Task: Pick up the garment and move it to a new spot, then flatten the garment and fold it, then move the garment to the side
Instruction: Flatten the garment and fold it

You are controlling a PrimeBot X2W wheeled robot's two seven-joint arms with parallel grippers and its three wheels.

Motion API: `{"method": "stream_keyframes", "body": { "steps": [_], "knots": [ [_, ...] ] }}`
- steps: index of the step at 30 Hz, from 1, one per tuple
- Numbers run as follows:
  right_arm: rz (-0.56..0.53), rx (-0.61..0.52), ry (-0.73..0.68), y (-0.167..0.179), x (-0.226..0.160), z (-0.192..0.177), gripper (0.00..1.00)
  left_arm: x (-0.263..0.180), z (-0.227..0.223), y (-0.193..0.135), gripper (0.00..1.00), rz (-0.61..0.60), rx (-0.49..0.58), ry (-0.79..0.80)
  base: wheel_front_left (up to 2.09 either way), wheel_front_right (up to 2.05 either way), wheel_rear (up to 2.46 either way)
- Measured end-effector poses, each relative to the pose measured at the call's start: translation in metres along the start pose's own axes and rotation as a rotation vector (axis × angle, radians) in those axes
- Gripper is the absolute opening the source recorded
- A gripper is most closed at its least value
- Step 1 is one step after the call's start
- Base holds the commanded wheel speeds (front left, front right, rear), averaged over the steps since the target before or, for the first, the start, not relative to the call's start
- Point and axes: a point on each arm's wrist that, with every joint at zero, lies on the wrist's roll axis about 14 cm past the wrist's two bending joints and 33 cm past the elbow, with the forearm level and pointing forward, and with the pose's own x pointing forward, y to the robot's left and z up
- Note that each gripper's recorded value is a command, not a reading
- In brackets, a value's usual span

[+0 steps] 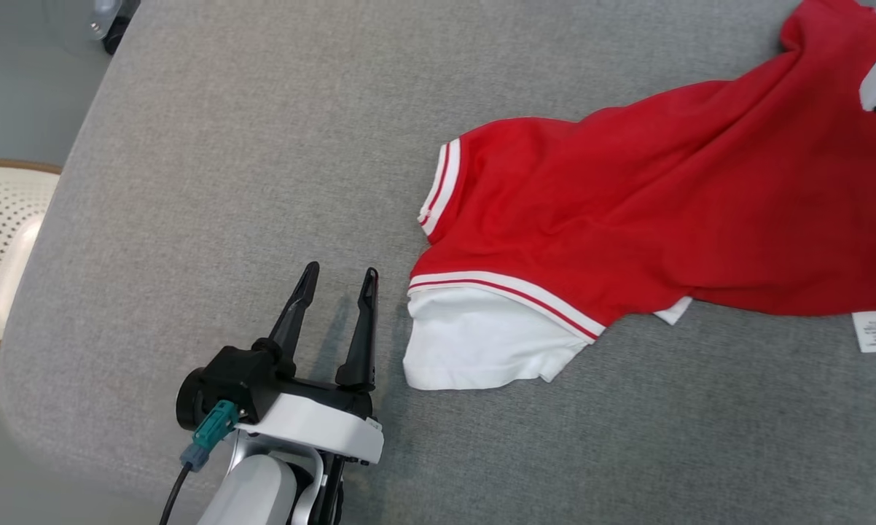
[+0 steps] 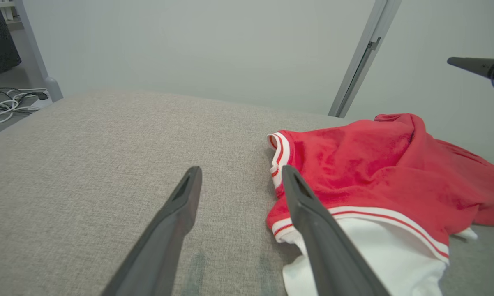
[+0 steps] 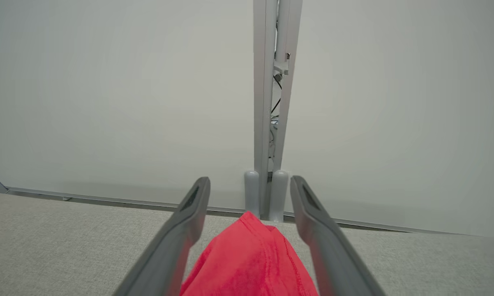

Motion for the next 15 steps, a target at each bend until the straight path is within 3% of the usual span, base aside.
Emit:
{"method": "stream_keyframes", "body": {
  "steps": [15],
  "knots": [
    [-0.023, 0.017, -0.131, -0.019, -0.069, 0.017, 1.00, 0.003, 0.010, -0.032, 1.00, -0.106, -0.001, -0.037, 0.00, 0.00, 0.00]
  ]
}}
